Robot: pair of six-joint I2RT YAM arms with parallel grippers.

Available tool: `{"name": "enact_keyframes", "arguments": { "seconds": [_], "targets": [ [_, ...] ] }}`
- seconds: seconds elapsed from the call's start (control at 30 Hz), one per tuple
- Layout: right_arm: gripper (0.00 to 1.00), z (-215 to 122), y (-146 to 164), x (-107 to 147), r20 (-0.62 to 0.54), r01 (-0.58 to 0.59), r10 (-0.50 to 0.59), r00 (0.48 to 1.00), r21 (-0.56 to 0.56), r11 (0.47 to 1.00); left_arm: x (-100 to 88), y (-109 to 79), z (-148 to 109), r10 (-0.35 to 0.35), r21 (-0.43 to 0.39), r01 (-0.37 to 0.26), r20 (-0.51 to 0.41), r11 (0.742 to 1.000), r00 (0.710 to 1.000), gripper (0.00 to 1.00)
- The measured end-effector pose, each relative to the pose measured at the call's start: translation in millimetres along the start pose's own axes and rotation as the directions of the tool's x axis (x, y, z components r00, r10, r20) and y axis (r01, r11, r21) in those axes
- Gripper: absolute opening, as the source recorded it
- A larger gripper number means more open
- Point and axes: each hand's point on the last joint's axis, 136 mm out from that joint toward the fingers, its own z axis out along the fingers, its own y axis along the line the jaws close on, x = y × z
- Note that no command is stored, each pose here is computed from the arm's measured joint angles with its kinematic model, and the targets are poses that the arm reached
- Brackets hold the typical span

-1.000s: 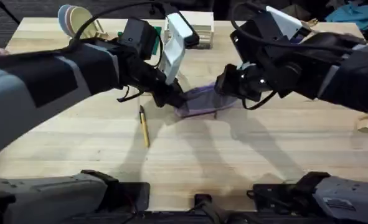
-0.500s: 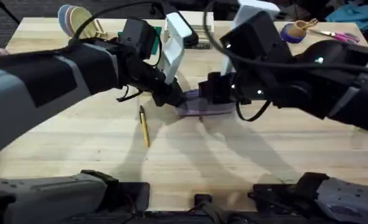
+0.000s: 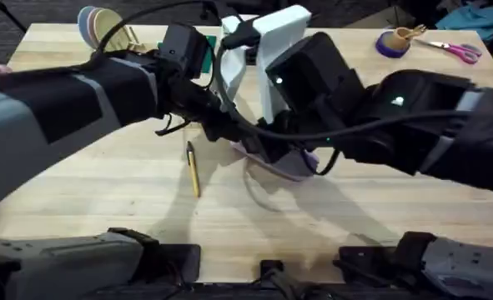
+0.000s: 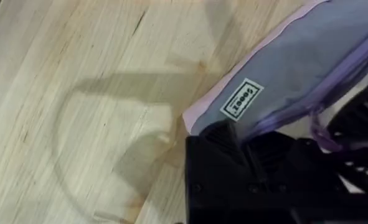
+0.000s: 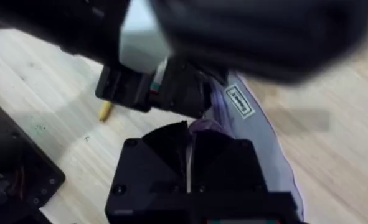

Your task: Unzip the bag, pick up the pens from the table one at a time and place them inside, then zip the bag closed.

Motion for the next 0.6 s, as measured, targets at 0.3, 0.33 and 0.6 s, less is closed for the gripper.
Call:
{"name": "enact_keyframes", "arguments": {
  "seconds": [0.3, 0.33, 0.6],
  "targets": [
    [0.031, 9, 3, -11, 0.039, 0.069, -0.069, 0.997, -0.010, 0.998, 1.4, 4.3, -1, -0.004, -0.016, 0.004, -0.003, 1.000, 1.000, 0.055],
    [0.031, 9, 3, -11, 0.041, 0.077, -0.077, 0.996, -0.010, 0.997, 1.5, 4.6, -1, -0.005, -0.017, 0.005, -0.003, 1.000, 1.000, 0.055],
    [0.771, 2, 18, -10, 0.050, 0.143, -0.140, 0.989, -0.064, 0.988, -0.7, 4.7, -1, 0.002, -0.017, -0.001, 0.005, 1.000, 1.000, 0.054]
  ]
}}
